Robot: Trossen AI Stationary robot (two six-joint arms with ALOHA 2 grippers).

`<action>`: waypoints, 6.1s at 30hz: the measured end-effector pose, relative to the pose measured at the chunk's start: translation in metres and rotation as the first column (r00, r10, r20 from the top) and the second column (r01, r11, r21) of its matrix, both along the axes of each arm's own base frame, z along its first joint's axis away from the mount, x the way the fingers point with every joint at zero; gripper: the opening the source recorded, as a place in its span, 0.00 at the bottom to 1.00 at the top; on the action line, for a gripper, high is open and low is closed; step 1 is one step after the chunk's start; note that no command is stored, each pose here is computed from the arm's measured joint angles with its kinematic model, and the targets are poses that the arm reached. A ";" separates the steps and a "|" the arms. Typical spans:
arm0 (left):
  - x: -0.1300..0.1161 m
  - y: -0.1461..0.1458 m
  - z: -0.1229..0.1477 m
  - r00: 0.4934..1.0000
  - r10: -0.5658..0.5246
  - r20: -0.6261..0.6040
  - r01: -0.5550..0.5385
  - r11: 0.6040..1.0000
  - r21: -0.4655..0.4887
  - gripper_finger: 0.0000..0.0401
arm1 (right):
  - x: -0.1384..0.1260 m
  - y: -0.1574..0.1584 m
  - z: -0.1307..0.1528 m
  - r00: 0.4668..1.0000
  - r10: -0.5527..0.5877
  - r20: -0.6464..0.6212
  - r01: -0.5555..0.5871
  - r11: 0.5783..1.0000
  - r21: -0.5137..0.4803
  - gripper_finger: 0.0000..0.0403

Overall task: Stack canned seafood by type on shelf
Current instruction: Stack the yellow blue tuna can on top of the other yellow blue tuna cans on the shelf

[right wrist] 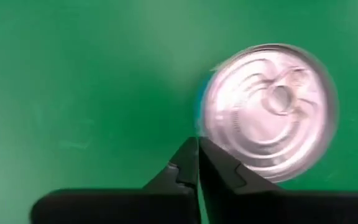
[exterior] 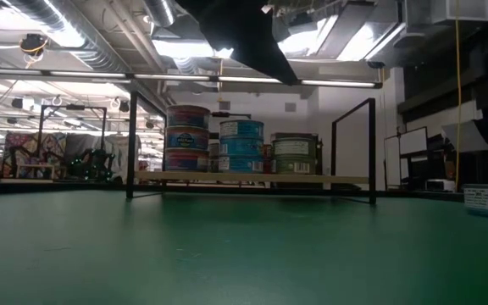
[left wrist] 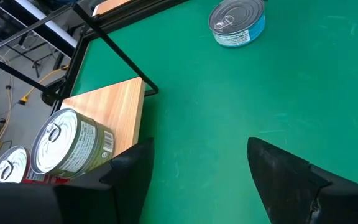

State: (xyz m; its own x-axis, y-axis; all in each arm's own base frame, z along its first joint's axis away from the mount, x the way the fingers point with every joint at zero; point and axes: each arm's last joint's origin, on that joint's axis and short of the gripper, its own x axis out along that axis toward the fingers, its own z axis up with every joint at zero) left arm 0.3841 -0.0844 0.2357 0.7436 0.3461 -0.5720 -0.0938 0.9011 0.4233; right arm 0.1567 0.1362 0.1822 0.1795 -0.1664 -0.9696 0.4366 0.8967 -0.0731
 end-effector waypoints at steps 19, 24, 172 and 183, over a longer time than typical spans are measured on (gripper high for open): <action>0.000 0.000 0.000 1.000 0.000 0.000 0.000 1.000 -0.001 0.63 | 0.004 0.002 -0.008 0.993 0.117 -0.012 -0.118 0.990 -0.075 0.48; 0.000 0.000 0.000 1.000 0.000 0.000 0.000 1.000 0.000 0.63 | 0.008 0.005 -0.023 0.987 0.141 -0.082 -0.150 0.981 -0.124 0.44; 0.015 0.030 0.007 0.978 0.054 -0.202 0.098 0.737 0.669 0.35 | 0.054 -0.054 0.104 0.811 0.055 0.583 -0.184 0.969 0.164 0.24; 0.009 0.083 -0.003 0.910 0.280 -0.307 0.023 0.705 0.709 0.34 | 0.048 -0.055 0.097 0.865 0.086 0.495 -0.195 0.965 0.174 0.24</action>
